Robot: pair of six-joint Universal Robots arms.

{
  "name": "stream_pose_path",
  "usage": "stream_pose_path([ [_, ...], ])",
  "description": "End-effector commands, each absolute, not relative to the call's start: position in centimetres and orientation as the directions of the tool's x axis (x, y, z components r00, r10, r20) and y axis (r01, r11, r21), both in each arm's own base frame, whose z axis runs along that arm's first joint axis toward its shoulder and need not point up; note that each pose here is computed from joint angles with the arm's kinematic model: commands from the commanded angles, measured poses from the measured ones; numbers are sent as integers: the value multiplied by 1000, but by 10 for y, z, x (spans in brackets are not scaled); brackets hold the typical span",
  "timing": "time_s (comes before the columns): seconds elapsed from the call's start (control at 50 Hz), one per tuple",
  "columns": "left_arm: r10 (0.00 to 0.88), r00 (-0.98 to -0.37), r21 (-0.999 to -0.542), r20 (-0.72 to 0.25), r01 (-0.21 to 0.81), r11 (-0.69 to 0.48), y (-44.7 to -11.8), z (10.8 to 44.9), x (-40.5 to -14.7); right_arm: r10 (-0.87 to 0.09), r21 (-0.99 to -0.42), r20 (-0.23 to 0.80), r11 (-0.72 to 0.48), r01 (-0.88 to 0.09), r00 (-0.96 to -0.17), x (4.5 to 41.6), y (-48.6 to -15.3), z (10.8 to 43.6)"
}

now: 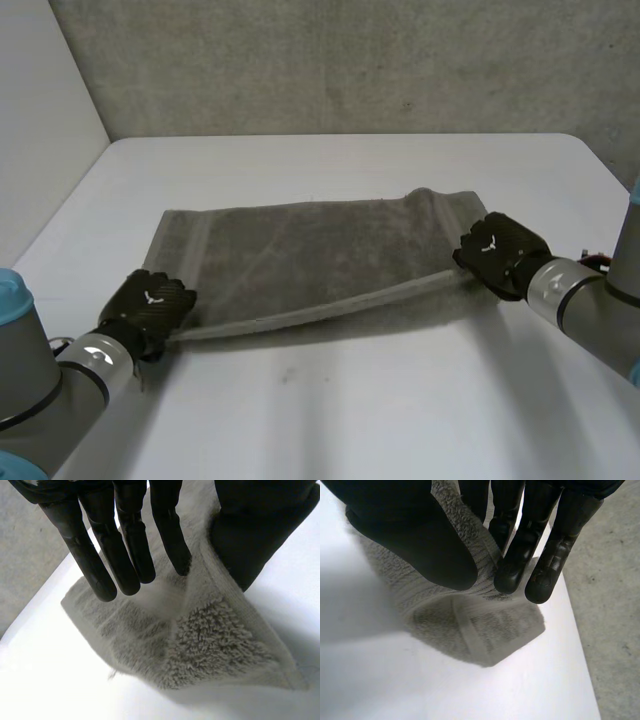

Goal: Fold the towel.

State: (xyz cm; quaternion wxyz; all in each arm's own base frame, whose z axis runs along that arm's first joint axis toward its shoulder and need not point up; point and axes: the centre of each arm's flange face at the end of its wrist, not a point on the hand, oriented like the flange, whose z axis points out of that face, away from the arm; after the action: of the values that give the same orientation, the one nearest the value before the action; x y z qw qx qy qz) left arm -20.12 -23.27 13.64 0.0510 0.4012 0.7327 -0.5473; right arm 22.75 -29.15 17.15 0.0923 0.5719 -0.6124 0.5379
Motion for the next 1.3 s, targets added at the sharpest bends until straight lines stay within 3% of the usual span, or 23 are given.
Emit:
stream_pose_path([
  [0.02, 511, -690, -762, -512, 640, 102, -238, 136, -194, -630, -586, 678, -153, -796, -378, 219, -271, 168],
  [0.12, 510, -693, -757, -510, 643, 115, -234, 135, -191, -628, -610, 643, -75, -789, -437, 210, -266, 167],
  [0.26, 508, -686, -756, -520, 647, 100, -221, 141, -189, -635, -597, 621, -3, -802, -460, 198, -254, 166],
  [0.36, 487, -686, -765, -540, 642, 56, -206, 160, -188, -695, -537, 562, 107, -837, -449, 187, -230, 169],
  [0.4, 504, -673, -756, -541, 652, 58, -187, 170, -185, -762, -448, 500, 179, -876, -412, 177, -204, 175],
  [0.42, 504, -673, -756, -541, 652, 58, -187, 170, -185, -762, -447, 500, 180, -876, -411, 177, -204, 175],
  [0.46, 552, -627, -718, -549, 692, 71, -167, 180, -183, -791, -383, 479, 203, -901, -382, 165, -188, 186],
  [0.54, 620, -568, -682, -541, 728, 71, -153, 187, -183, -776, -364, 522, 172, -916, -353, 160, -182, 199],
  [0.6, 655, -536, -672, -532, 738, 58, -151, 191, -184, -743, -390, 567, 138, -910, -356, 162, -188, 208],
  [0.68, 639, -545, -683, -542, 729, 42, -162, 192, -184, -706, -425, 612, 88, -901, -358, 166, -198, 212],
  [0.78, 620, -541, -687, -569, 727, 4, -207, 172, -193, -643, -467, 651, 79, -881, -403, 172, -233, 200],
  [0.88, 609, -515, -687, -603, 724, -68, -245, 164, -213, -608, -459, 659, 139, -877, -442, 176, -266, 185],
  [1.02, 592, -513, -688, -622, 719, -99, -291, 154, -233, -555, -432, 710, 143, -890, -434, 194, -304, 174],
  [1.16, 576, -497, -686, -649, 711, -158, -328, 141, -259, -474, -490, 747, 82, -868, -466, 216, -347, 157],
  [1.3, 530, -518, -676, -671, 721, -152, -355, 133, -263, -409, -508, 780, 31, -861, -474, 228, -371, 149],
])
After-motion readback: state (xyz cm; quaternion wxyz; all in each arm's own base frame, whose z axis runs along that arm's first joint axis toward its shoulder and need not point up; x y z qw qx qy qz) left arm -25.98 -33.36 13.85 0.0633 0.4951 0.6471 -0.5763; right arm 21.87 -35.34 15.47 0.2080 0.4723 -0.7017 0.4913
